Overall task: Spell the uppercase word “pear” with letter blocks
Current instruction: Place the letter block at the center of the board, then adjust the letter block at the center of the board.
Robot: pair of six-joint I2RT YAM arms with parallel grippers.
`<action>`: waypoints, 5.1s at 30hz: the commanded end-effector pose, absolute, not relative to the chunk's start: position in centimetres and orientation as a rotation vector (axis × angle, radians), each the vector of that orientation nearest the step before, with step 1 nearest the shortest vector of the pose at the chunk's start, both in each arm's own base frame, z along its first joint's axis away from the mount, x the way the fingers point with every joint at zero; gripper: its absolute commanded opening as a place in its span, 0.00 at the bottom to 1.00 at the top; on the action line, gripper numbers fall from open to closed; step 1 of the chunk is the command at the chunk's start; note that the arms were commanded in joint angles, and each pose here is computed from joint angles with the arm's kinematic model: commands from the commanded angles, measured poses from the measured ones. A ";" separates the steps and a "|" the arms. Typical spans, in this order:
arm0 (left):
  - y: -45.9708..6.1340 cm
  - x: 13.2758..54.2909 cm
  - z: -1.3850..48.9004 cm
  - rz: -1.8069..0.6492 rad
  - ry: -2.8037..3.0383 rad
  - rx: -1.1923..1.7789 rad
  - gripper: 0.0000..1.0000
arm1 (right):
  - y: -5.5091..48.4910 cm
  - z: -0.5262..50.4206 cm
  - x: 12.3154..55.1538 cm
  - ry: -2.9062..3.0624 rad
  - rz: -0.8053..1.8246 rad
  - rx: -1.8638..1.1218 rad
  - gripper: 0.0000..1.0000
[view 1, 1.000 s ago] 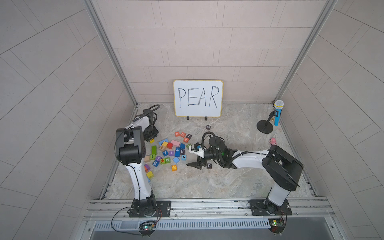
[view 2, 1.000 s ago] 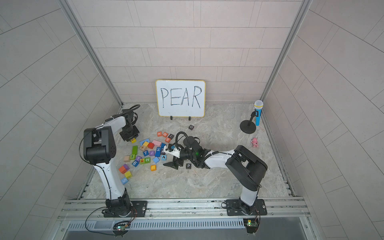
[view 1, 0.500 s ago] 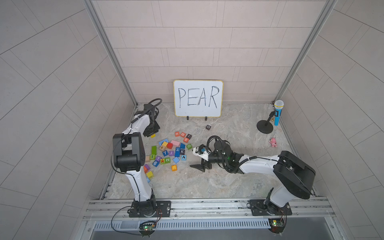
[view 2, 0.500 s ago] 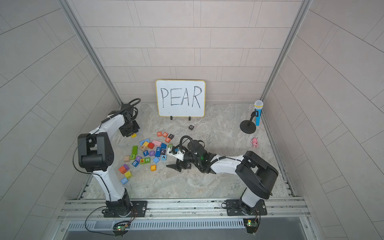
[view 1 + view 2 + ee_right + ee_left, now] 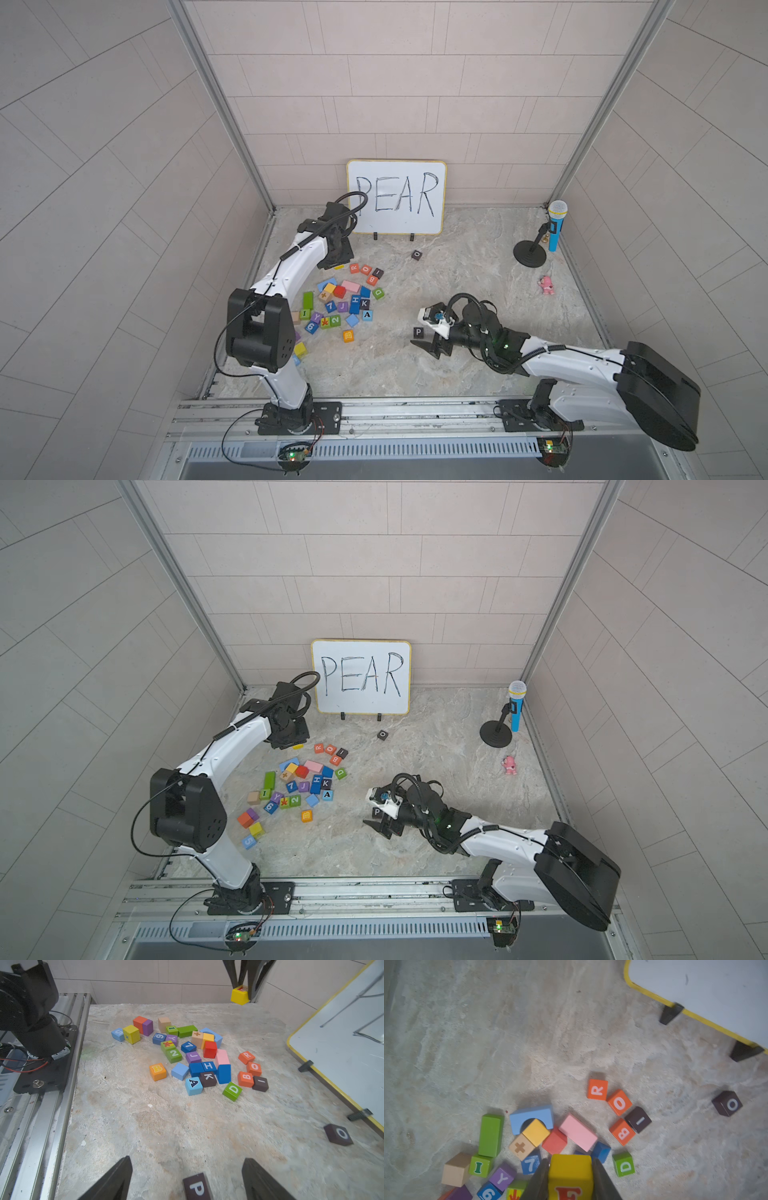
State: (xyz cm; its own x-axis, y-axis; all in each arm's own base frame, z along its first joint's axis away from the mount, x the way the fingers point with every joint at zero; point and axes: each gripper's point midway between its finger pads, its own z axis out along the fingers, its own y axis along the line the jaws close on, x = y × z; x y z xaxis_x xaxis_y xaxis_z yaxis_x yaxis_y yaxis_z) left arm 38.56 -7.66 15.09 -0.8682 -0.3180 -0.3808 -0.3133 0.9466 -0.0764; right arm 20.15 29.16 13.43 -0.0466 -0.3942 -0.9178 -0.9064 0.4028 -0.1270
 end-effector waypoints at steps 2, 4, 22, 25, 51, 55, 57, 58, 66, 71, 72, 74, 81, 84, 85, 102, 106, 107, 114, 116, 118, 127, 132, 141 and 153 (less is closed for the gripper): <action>-10.6 36.0 14.9 -0.035 2.748 -0.396 0.13 | 26.3 11.9 19.8 1.753 0.545 -1.086 0.87; -12.6 35.1 14.7 -0.059 2.757 -0.351 0.13 | 25.2 11.5 19.7 1.779 0.523 -1.040 0.87; -27.1 27.4 10.5 -0.251 2.846 -0.047 0.12 | 18.0 11.9 20.6 1.826 0.380 -0.596 0.84; -29.4 26.3 9.5 -0.276 2.861 0.002 0.11 | 16.7 11.6 21.1 1.834 0.334 -0.516 0.84; -35.9 23.1 3.1 -0.215 2.884 0.133 0.10 | 11.0 13.2 21.1 1.725 0.266 -0.206 0.84; -36.0 23.2 2.6 -0.200 2.887 0.135 0.11 | 11.1 13.2 21.1 1.732 0.262 -0.214 0.84; -35.9 23.2 2.3 -0.193 2.890 0.131 0.11 | 11.2 13.1 21.1 1.736 0.261 -0.217 0.84; -35.9 23.2 2.3 -0.191 2.891 0.130 0.12 | 11.2 13.1 21.1 1.736 0.261 -0.217 0.84; -35.6 23.2 2.3 -0.173 2.891 0.126 0.30 | 11.1 13.1 21.2 1.736 0.259 -0.214 0.84; -35.7 23.2 2.7 -0.176 2.886 0.128 0.41 | 11.1 13.1 21.2 1.736 0.258 -0.210 0.83; -35.8 23.2 2.7 -0.180 2.887 0.128 0.43 | 11.1 13.1 21.2 1.735 0.257 -0.210 0.83; -35.9 23.3 2.9 -0.185 2.884 0.129 0.47 | 11.1 13.1 21.2 1.735 0.257 -0.210 0.83; -36.3 23.3 3.5 -0.195 2.877 0.141 0.50 | 11.1 13.2 21.2 1.732 0.256 -0.208 0.83; -36.4 23.4 4.2 -0.211 2.869 0.136 0.50 | 11.0 13.2 21.2 1.731 0.253 -0.204 0.83; -36.4 23.4 4.3 -0.214 2.868 0.137 0.50 | 11.0 13.1 21.2 1.732 0.251 -0.204 0.83; -34.6 25.3 12.3 -0.215 2.687 0.138 0.51 | 11.1 13.2 21.4 1.789 0.264 -0.166 0.84; -32.2 26.1 14.7 -0.175 2.639 0.121 0.51 | 11.5 13.6 21.7 1.855 0.249 -0.155 0.88; -31.6 26.2 15.0 -0.172 2.637 0.112 0.51 | 11.8 13.7 21.8 1.873 0.246 -0.168 0.88; -25.4 26.3 16.0 -0.150 2.648 -0.004 0.61 | 15.6 13.8 22.6 2.075 0.241 -0.304 1.00; -23.6 26.3 16.2 -0.142 2.642 -0.041 0.64 | 16.3 13.6 22.6 2.139 0.247 -0.304 1.00; -21.8 26.0 16.2 -0.130 2.636 -0.066 0.65 | 16.5 13.4 22.7 2.196 0.246 -0.262 1.00; -15.6 24.5 15.0 -0.102 2.664 -0.134 0.74 | 18.1 11.7 22.0 2.430 0.302 -0.065 0.95; -14.7 24.6 14.5 -0.138 2.655 -0.151 0.78 | 20.5 9.8 22.2 2.511 0.357 -0.076 0.87; -14.5 25.1 13.3 -0.127 2.677 -0.134 0.80 | 23.5 7.0 22.7 2.642 0.341 -0.138 0.85; -14.4 25.2 12.7 -0.153 2.681 -0.152 0.80 | 23.2 4.3 23.7 2.692 0.138 -0.248 0.82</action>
State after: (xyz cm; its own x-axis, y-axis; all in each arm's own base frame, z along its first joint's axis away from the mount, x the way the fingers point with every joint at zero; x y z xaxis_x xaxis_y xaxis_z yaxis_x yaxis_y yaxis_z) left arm 25.21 -14.70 12.92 -0.8924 -0.1395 -0.4291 -0.0870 0.9864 -0.1398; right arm 23.69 23.78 4.56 -0.8922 -0.1241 -0.4342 -0.1902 0.9753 0.1121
